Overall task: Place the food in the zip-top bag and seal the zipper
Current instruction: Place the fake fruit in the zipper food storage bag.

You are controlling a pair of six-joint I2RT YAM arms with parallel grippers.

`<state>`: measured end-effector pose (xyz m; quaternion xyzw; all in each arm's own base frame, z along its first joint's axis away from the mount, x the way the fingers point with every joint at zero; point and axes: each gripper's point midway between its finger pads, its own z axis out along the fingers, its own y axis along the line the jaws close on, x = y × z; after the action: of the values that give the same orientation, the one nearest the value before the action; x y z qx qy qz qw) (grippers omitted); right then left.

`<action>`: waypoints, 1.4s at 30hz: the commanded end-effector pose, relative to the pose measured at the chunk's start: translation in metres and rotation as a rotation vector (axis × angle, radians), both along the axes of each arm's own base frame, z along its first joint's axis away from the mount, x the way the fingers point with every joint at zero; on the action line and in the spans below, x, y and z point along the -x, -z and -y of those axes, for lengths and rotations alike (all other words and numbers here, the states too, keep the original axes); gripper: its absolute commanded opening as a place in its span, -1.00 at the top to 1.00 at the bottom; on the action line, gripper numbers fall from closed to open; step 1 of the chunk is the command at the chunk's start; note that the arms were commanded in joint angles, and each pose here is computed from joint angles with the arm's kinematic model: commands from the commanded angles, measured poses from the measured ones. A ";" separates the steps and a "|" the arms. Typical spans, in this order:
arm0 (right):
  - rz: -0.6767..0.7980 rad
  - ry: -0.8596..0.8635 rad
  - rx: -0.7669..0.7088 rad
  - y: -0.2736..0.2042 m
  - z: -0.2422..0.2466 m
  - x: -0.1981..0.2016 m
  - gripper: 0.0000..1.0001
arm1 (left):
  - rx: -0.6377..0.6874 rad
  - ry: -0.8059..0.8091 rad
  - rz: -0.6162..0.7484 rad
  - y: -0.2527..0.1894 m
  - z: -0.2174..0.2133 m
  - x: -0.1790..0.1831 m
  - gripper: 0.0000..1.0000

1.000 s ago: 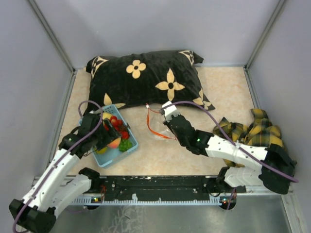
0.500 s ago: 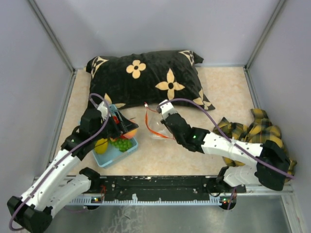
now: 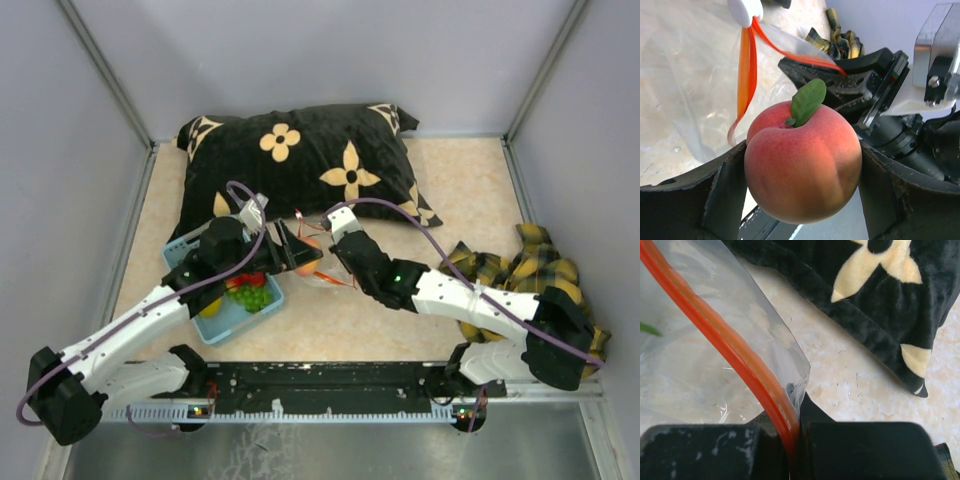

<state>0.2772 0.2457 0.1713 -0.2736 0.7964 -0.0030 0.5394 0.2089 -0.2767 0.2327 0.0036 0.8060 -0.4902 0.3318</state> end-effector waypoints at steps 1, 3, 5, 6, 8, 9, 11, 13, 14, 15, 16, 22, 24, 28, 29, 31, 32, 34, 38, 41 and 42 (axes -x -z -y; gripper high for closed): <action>0.028 0.003 -0.090 -0.028 -0.010 -0.006 1.00 | 0.106 -0.023 0.069 -0.029 0.019 -0.016 -0.25; 0.024 -0.005 -0.100 -0.028 -0.012 -0.005 1.00 | 0.108 -0.036 0.059 -0.022 0.024 -0.020 -0.29; 0.019 -0.013 -0.113 -0.029 -0.013 -0.004 1.00 | 0.102 -0.043 0.049 -0.015 0.028 -0.025 -0.29; 0.017 -0.019 -0.121 -0.030 -0.015 -0.003 1.00 | 0.088 -0.048 0.046 -0.011 0.030 -0.028 -0.29; 0.013 -0.029 -0.135 -0.032 -0.017 -0.001 1.00 | 0.034 -0.078 0.023 0.001 0.030 -0.036 -0.31; 0.010 -0.035 -0.140 -0.032 -0.018 0.000 1.00 | 0.002 -0.096 0.013 0.008 0.029 -0.040 -0.33; 0.007 -0.045 -0.155 -0.035 -0.019 0.001 1.00 | -0.044 -0.132 -0.004 0.021 0.025 -0.046 -0.37; 0.001 -0.059 -0.172 -0.037 -0.021 0.004 1.00 | -0.079 -0.170 -0.009 0.031 0.019 -0.051 -0.41; -0.001 -0.066 -0.183 -0.038 -0.022 0.005 1.00 | -0.096 -0.189 -0.011 0.035 0.016 -0.054 -0.43; -0.003 -0.072 -0.193 -0.039 -0.023 0.006 1.00 | -0.112 -0.207 -0.013 0.039 0.013 -0.056 -0.45; -0.006 -0.079 -0.200 -0.040 -0.024 0.007 1.00 | -0.131 -0.221 -0.016 0.042 0.010 -0.057 -0.47; -0.013 -0.112 -0.257 -0.047 -0.030 0.013 0.99 | -0.208 -0.262 -0.027 0.057 0.002 -0.064 -0.67; -0.017 -0.129 -0.278 -0.049 -0.033 0.016 0.99 | -0.208 -0.263 -0.032 0.059 0.003 -0.065 -0.77; -0.035 -0.153 -0.303 -0.048 -0.039 0.019 0.99 | -0.175 -0.250 -0.028 0.053 0.007 -0.063 -0.91; -0.039 -0.154 -0.307 -0.047 -0.040 0.019 0.99 | -0.169 -0.245 -0.025 0.050 0.008 -0.063 -0.93; -0.051 -0.152 -0.316 -0.044 -0.042 0.020 0.99 | -0.159 -0.239 -0.021 0.045 0.010 -0.063 -0.94; -0.059 -0.146 -0.323 -0.042 -0.042 0.019 0.99 | -0.157 -0.238 -0.021 0.044 0.010 -0.062 -0.95; -0.090 -0.134 -0.348 -0.039 -0.044 0.019 0.99 | -0.145 -0.235 -0.020 0.039 0.011 -0.061 -0.96; -0.180 -0.147 -0.407 -0.031 -0.056 0.022 0.99 | -0.147 -0.249 -0.020 0.035 0.009 -0.062 -0.94; -0.241 -0.179 -0.453 -0.029 -0.069 0.028 0.99 | -0.181 -0.269 -0.023 0.034 0.004 -0.063 -0.90; -0.259 -0.194 -0.467 -0.029 -0.074 0.030 1.00 | -0.186 -0.276 -0.016 0.032 0.003 -0.064 -0.86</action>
<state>0.2494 0.2880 0.1709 -0.2391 0.8196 0.1821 0.4879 0.2685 -0.2805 0.1742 -0.0772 0.8543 -0.3621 0.3649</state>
